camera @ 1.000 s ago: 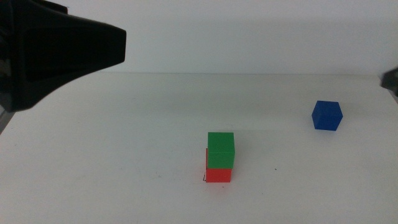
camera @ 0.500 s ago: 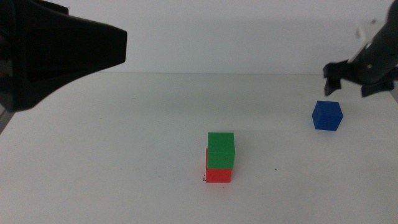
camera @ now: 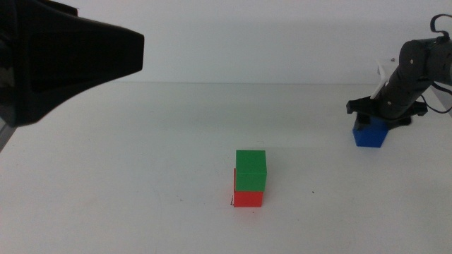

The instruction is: Stack red cubes first, then green, then blue cubes in a specific spot.

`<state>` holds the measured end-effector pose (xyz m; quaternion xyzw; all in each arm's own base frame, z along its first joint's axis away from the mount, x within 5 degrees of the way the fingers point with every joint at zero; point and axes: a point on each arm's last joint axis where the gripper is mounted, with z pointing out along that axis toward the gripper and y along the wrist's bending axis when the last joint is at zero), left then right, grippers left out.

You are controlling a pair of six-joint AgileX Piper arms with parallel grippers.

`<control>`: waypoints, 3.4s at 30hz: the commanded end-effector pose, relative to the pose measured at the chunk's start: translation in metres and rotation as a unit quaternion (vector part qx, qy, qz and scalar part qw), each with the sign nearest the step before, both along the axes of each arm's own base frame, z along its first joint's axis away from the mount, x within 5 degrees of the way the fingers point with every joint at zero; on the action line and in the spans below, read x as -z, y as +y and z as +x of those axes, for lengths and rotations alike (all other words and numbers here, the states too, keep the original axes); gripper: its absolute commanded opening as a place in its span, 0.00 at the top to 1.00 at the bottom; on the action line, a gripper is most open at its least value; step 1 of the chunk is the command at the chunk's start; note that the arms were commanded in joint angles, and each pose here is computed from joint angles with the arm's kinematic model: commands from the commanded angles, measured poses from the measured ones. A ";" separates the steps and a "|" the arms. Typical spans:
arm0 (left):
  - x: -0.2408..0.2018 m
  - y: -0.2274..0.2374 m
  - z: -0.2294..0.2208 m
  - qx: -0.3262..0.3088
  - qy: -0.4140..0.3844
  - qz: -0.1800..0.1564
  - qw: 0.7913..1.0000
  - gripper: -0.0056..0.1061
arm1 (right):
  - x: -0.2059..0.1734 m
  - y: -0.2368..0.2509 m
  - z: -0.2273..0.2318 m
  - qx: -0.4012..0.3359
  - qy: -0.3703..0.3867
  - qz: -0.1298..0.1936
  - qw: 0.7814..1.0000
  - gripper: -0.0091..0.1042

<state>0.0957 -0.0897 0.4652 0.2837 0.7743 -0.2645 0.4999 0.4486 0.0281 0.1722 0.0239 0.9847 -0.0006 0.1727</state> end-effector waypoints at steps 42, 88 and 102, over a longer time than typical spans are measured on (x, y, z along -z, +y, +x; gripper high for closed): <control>-0.001 0.001 0.000 -0.003 -0.004 -0.006 1.000 0.11 | -0.104 0.259 -0.157 -0.048 -0.064 -0.010 0.997 0.85; -0.001 0.001 0.000 -0.003 -0.004 -0.006 1.000 0.11 | -0.180 -0.003 -0.304 -0.049 -0.345 0.076 0.934 0.10; 0.054 0.029 0.012 -0.145 -0.121 -0.070 0.979 0.11 | -0.178 -0.004 -0.315 -0.043 -0.352 0.091 0.931 0.10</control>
